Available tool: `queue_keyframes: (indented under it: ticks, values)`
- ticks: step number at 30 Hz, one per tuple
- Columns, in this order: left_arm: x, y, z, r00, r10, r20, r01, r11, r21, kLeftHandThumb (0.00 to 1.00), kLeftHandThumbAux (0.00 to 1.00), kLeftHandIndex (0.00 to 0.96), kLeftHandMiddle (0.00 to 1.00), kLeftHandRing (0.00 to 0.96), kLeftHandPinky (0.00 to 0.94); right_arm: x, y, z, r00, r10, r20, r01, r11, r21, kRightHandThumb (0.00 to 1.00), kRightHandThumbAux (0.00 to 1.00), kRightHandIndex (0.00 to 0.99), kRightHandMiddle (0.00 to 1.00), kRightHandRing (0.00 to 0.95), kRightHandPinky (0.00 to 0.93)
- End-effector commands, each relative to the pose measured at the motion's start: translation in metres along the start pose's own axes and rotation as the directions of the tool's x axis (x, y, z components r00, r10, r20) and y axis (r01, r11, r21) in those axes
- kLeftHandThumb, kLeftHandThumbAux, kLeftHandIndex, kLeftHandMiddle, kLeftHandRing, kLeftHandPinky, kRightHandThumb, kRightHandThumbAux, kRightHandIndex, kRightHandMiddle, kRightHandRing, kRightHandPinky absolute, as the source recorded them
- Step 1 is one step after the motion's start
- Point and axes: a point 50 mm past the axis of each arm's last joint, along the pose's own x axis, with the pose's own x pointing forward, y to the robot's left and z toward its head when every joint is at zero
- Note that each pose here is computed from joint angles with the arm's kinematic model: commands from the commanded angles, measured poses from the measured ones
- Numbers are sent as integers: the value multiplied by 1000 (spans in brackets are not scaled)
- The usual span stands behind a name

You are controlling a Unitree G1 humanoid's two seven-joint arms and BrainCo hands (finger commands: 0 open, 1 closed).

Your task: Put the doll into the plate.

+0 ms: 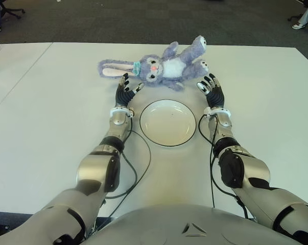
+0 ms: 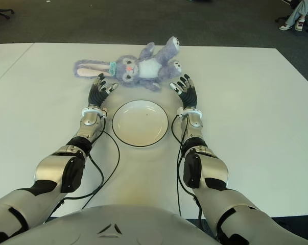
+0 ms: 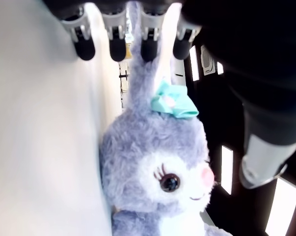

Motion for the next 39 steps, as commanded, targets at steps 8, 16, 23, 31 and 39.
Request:
queue_keyframes:
  ticks: [8, 16, 23, 31, 39]
  values:
    - [-73, -4, -104, 885, -15, -465, 26, 999, 18, 0, 629, 44, 62, 59, 53, -91, -24, -118, 840, -104, -532, 158, 986, 56, 14, 748, 64, 111, 102, 127]
    - [-73, -4, -104, 882, -6, -472, 23, 999, 31, 0, 628, 50, 71, 68, 66, -91, -24, -118, 841, -105, -531, 158, 986, 57, 29, 752, 65, 112, 103, 128]
    - [-73, -4, -103, 888, -13, -459, 32, 999, 35, 0, 609, 47, 58, 53, 42, -90, -24, -117, 843, -109, -527, 163, 985, 57, 43, 755, 67, 116, 111, 140]
    - [-73, -4, -103, 886, -23, -463, 29, 1000, 6, 0, 631, 49, 58, 52, 59, -84, -21, -112, 857, -123, -500, 169, 985, 46, 54, 760, 77, 119, 122, 152]
    - [-74, -3, -104, 880, -25, -474, 29, 1000, 0, 0, 632, 54, 67, 63, 52, -55, -5, -87, 908, -132, -398, 148, 989, 9, 106, 753, 108, 125, 134, 184]
